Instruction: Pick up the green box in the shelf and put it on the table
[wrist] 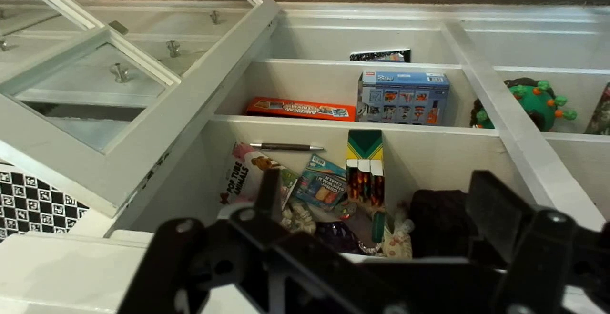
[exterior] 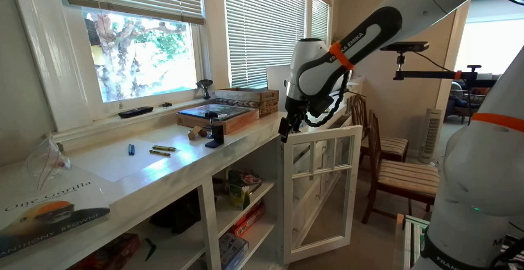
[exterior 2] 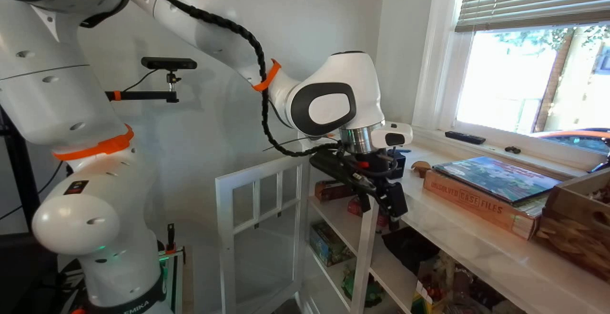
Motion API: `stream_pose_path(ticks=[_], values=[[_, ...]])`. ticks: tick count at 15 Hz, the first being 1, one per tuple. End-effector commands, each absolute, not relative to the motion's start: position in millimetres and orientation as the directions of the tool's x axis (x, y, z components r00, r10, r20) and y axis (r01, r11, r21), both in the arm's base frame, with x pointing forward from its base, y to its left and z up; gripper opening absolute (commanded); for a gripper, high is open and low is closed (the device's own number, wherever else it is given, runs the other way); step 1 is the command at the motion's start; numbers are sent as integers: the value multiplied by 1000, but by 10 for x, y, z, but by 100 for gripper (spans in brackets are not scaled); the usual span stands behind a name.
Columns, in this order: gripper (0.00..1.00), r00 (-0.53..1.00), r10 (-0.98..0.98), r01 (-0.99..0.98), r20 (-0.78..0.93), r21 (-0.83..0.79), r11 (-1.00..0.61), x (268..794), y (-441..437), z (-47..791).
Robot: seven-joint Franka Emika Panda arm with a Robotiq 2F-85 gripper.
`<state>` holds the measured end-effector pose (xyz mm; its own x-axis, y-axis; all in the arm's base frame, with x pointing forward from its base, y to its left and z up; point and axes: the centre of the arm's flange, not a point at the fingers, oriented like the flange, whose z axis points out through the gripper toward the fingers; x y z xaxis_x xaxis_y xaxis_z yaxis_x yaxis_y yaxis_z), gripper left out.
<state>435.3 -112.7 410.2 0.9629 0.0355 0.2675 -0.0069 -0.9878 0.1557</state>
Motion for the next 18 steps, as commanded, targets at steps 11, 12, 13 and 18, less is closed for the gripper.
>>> stream_pose_path(ticks=[11, 12, 13, 18], values=[[100, 942, 57, 4, 330, 161, -987, 4438, -1026, 3913], [100, 937, 74, 12, 342, 178, -984, 4455, -983, 3889], [100, 932, 86, 22, 353, 181, -983, 4472, -952, 3860], [100, 930, 111, 40, 350, 202, -979, 4500, -966, 3573]])
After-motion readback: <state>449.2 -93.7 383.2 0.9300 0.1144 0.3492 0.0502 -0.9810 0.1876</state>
